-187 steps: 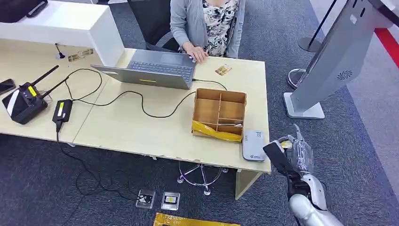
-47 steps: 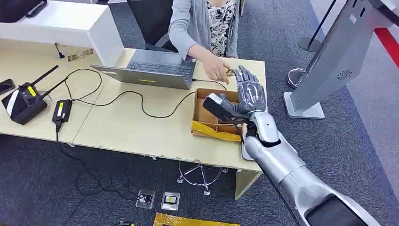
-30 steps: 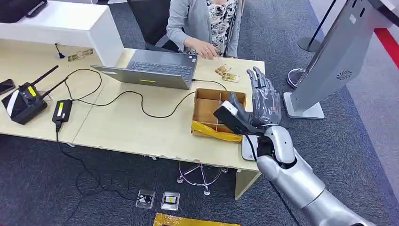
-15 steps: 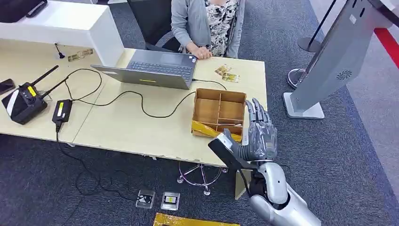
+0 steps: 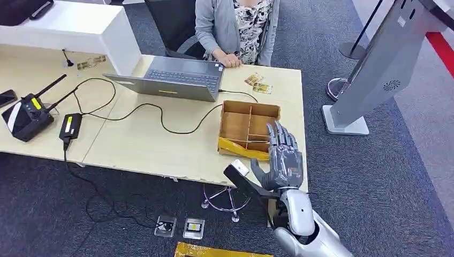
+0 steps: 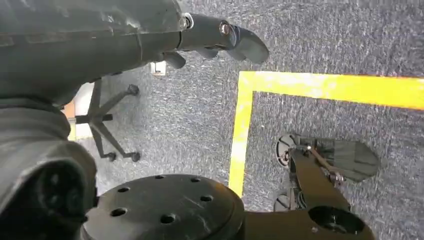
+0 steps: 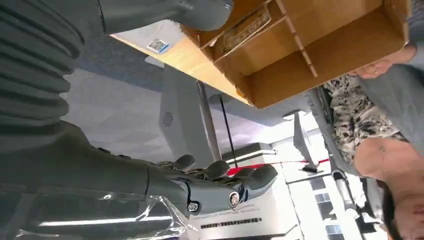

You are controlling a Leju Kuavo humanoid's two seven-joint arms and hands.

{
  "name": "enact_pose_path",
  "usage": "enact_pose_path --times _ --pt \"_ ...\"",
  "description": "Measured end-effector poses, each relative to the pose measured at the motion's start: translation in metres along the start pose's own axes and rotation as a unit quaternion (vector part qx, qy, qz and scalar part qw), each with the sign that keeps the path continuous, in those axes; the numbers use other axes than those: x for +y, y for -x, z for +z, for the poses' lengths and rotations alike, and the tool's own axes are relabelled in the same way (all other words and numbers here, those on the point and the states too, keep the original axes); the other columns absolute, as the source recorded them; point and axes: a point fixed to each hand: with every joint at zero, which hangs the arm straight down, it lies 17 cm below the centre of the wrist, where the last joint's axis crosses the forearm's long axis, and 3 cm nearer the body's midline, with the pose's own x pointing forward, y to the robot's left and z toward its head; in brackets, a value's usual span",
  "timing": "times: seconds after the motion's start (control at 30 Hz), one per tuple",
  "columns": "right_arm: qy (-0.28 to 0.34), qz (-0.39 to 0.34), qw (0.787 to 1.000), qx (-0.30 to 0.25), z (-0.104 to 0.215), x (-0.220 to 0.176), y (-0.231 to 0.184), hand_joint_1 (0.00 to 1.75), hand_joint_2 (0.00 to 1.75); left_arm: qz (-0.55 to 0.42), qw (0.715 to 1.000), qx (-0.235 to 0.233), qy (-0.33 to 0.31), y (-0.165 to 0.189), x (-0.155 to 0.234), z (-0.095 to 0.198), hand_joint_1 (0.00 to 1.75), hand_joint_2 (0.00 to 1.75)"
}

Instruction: Pass the card to the sensor for recognition and then transmit it.

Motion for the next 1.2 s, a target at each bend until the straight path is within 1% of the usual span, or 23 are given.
enact_pose_path --times 0.23,0.33,0.5,0.6,0.77,0.93,1.2 --pt "-0.038 0.015 0.999 -0.016 -0.007 0.019 -0.018 0.0 1.75 0.007 1.0 0.009 -0.001 0.001 -0.008 0.002 0.0 0.0" --pt "-0.068 0.036 0.997 -0.018 -0.008 0.031 -0.021 0.0 1.75 0.007 1.0 0.008 0.003 0.0 -0.01 0.003 0.0 0.0" --pt "-0.09 0.085 0.992 -0.01 -0.015 0.033 -0.017 0.0 1.75 -0.003 1.0 0.005 0.01 -0.001 -0.013 0.003 0.0 0.0" --pt "-0.091 0.104 0.99 -0.001 -0.019 0.029 -0.011 0.0 1.75 -0.008 1.0 0.003 0.012 -0.001 -0.014 0.004 0.0 0.0" --pt "-0.088 0.115 0.989 0.004 -0.022 0.026 -0.006 0.0 1.75 -0.012 1.0 0.002 0.014 -0.001 -0.013 0.003 0.0 0.0" --pt "-0.091 0.114 0.989 0.005 -0.022 0.027 -0.005 0.0 1.75 -0.015 0.999 0.001 0.029 -0.001 -0.018 0.004 0.0 0.0" --pt "-0.099 0.102 0.99 0.008 -0.021 0.03 -0.003 0.0 1.75 -0.023 0.999 -0.004 0.033 -0.002 -0.018 0.004 0.0 0.0"
